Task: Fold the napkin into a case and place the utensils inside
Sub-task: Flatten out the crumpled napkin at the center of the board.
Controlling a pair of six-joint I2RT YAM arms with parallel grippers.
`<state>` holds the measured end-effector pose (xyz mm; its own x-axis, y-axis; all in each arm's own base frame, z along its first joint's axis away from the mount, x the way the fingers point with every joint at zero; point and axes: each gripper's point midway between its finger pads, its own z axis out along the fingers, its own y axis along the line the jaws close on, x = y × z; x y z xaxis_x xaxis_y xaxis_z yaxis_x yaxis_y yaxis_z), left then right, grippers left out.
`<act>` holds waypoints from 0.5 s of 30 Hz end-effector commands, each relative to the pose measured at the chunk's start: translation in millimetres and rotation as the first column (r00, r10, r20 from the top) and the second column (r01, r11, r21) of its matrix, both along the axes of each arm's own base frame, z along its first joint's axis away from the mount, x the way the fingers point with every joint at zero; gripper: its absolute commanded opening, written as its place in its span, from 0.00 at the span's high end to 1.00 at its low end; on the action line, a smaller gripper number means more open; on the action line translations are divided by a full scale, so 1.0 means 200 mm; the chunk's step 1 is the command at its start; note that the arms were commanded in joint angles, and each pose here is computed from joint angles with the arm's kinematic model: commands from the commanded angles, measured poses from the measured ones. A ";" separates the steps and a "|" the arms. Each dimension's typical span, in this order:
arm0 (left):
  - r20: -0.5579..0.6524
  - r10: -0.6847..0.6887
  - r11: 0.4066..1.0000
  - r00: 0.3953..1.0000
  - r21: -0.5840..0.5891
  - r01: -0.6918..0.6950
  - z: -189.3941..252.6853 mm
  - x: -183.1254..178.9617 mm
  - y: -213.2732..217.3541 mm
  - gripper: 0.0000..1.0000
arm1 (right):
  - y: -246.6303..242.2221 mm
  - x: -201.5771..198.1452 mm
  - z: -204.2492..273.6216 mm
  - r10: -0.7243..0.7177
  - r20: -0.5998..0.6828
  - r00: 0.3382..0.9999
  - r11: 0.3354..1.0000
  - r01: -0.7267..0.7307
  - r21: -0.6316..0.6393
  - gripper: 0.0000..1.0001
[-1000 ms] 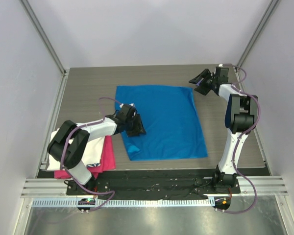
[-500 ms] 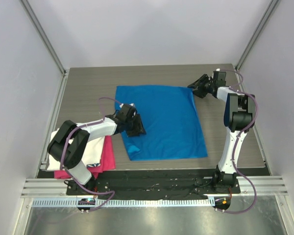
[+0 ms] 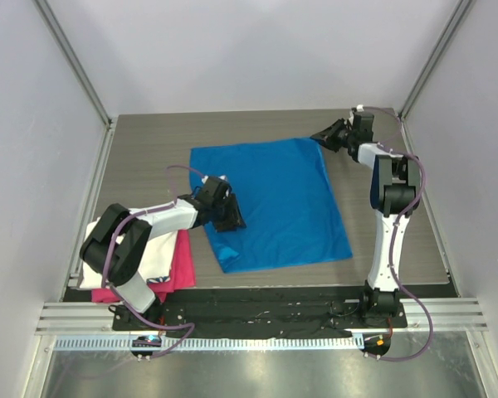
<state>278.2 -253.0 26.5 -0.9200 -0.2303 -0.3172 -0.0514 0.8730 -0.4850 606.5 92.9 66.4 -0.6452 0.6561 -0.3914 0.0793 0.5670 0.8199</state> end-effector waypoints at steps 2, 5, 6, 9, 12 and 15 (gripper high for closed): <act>-0.083 0.037 0.994 0.996 0.109 -0.028 -0.12 -0.11 0.14 0.57 | 0.17 -0.14 0.87 0.151 0.449 0.881 0.988 -0.121 -0.096 0.97; -0.068 0.049 0.993 0.996 0.107 -0.042 -0.10 -0.10 0.14 0.57 | 0.26 -0.28 0.94 0.188 0.466 0.864 0.978 -0.119 -0.173 0.99; -0.075 0.054 0.994 0.996 0.098 -0.047 -0.10 -0.10 0.14 0.58 | 0.25 -0.32 0.87 0.208 0.441 0.873 0.969 -0.123 -0.214 0.99; -0.063 0.064 0.995 0.996 0.085 -0.058 -0.07 -0.10 0.14 0.59 | 0.14 -0.29 0.74 0.140 0.405 0.903 0.968 -0.038 -0.249 0.99; -0.054 0.059 0.996 0.997 0.073 -0.055 -0.03 -0.10 0.15 0.58 | 0.06 -0.16 0.55 0.131 0.315 0.940 0.954 -0.033 -0.299 0.95; -0.038 0.045 0.996 0.998 0.075 -0.042 0.06 -0.05 0.14 0.57 | 0.05 -0.09 0.40 0.129 0.260 0.957 0.948 -0.042 -0.315 0.87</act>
